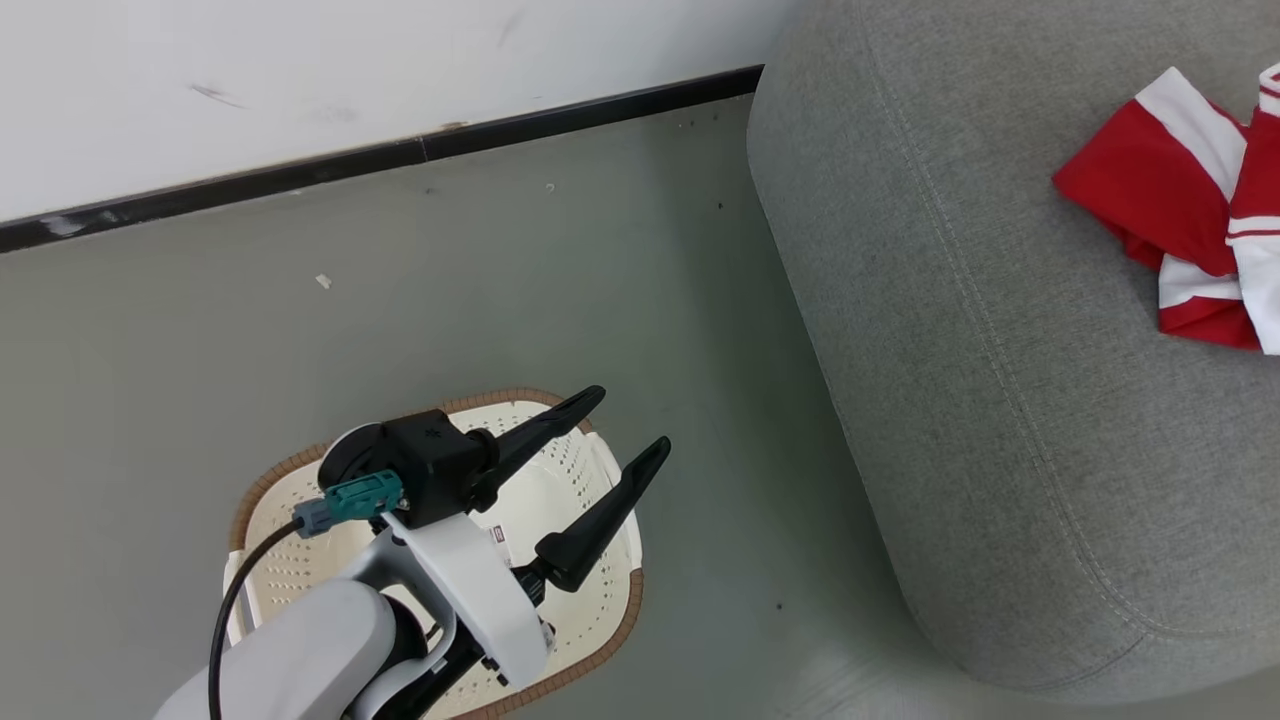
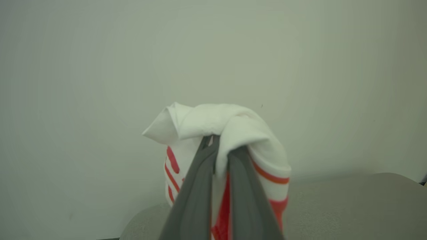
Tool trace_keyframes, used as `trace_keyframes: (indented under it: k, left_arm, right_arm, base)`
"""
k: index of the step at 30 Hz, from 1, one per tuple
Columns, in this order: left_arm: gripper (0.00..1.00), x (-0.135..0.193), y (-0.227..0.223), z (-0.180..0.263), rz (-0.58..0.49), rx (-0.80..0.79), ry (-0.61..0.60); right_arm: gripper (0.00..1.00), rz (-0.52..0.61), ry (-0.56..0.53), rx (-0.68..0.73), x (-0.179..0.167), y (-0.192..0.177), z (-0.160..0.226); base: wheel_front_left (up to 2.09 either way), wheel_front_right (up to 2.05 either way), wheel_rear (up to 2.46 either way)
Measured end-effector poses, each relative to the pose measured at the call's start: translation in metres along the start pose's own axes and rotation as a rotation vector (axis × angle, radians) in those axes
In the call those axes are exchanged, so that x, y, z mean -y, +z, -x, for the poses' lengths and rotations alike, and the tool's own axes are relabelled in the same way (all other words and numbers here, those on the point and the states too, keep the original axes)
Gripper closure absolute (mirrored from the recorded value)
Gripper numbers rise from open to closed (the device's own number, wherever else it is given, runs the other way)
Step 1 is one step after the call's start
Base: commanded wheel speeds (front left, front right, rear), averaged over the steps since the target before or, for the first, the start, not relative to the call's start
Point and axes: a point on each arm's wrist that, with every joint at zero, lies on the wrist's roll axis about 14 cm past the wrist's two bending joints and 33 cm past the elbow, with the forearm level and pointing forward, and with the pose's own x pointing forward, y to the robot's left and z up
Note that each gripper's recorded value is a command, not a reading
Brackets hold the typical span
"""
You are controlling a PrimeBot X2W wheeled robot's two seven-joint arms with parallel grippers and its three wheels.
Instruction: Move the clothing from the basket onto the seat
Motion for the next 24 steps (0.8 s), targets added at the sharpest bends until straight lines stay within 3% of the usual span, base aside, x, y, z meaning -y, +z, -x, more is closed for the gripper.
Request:
trace_keyframes:
  k: [12,24]
  left_arm:
    - [0.0,-0.012,0.005,-0.004,-0.011,0.025,-0.029]
    - [0.0,-0.022,-0.001,-0.006,-0.008,0.022,-0.044]
  right_arm:
    - [1.0,-0.053,-0.008,-0.156,-0.019,-0.077,0.007]
    - [1.0,-0.156,0.0,-0.313,-0.058,-0.154,0.039]
  base:
    - [0.0,0.0,0.0]
    - [0.0,0.0,0.0]
